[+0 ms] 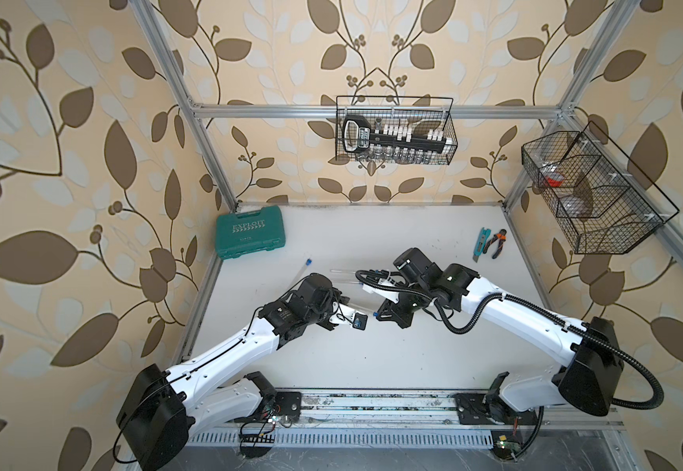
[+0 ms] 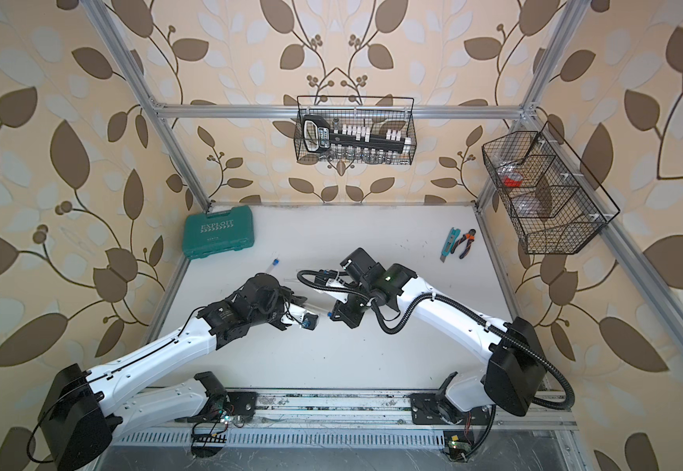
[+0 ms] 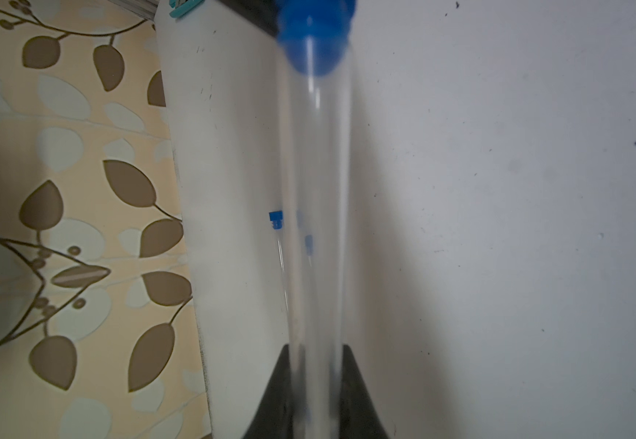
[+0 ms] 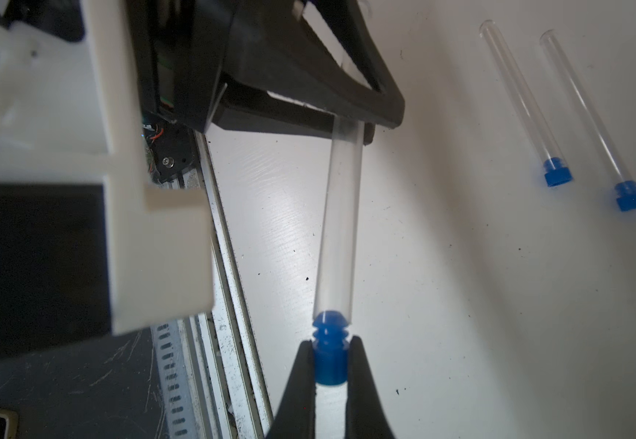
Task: Insert stoppers into test tubes
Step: Insert the stopper into the test tube.
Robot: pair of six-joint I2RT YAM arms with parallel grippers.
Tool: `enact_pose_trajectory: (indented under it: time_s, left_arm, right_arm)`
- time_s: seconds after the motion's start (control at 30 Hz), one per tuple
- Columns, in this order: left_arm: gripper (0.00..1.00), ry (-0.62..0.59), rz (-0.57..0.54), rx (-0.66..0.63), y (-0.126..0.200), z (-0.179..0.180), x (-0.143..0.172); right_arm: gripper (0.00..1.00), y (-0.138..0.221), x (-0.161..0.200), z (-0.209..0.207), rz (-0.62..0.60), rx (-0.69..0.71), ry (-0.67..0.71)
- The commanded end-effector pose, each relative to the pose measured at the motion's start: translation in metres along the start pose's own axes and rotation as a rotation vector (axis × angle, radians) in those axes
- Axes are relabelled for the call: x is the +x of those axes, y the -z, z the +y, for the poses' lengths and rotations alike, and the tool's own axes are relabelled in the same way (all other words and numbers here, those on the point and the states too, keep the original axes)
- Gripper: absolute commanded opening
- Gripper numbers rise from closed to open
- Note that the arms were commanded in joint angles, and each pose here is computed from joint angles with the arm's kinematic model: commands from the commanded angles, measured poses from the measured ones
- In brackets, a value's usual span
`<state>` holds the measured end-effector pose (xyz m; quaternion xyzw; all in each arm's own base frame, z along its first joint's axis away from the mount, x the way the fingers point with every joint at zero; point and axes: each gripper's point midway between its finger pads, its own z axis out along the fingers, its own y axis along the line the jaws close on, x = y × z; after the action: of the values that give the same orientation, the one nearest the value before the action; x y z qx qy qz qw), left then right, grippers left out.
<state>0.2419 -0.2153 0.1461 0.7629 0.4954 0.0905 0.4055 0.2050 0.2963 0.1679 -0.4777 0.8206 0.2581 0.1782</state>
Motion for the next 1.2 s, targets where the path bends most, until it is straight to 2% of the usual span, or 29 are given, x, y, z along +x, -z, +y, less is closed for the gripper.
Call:
enact_pose_trajectory:
  time_s: [0.0, 0.13, 0.2, 0.3, 0.4, 0.7, 0.87, 1.17]
  left_arm:
    - [0.00, -0.084, -0.096, -0.048, 0.008, 0.011, -0.029]
    - [0.00, -0.101, -0.124, -0.047, 0.013, 0.013, -0.038]
    - [0.00, -0.059, -0.156, -0.042, 0.017, 0.017, -0.045]
    - [0.00, 0.013, -0.235, 0.051, 0.027, 0.010, -0.061]
    - [0.00, 0.054, -0.299, 0.142, 0.035, 0.000, -0.074]
    - [0.00, 0.135, -0.437, 0.225, 0.053, 0.000, -0.101]
    - [0.00, 0.144, -0.506, 0.237, 0.061, 0.007, -0.114]
    - [0.00, 0.119, -0.557, 0.214, 0.068, 0.019, -0.125]
  right_arm:
    - [0.03, 0.008, -0.044, 0.002, -0.122, -0.003, 0.015]
    - [0.00, 0.015, -0.067, 0.006, -0.196, -0.029, -0.001]
    - [0.00, 0.019, -0.080, 0.007, -0.244, -0.036, -0.007]
    - [0.00, 0.023, -0.093, 0.008, -0.294, -0.041, -0.016]
    - [0.00, 0.023, -0.100, 0.007, -0.306, -0.040, -0.008]
    - [0.00, 0.032, -0.112, 0.017, -0.362, -0.064, 0.062]
    - [0.00, 0.031, -0.113, 0.024, -0.362, -0.082, 0.097]
    - [0.00, 0.029, -0.125, 0.023, -0.387, -0.085, 0.110]
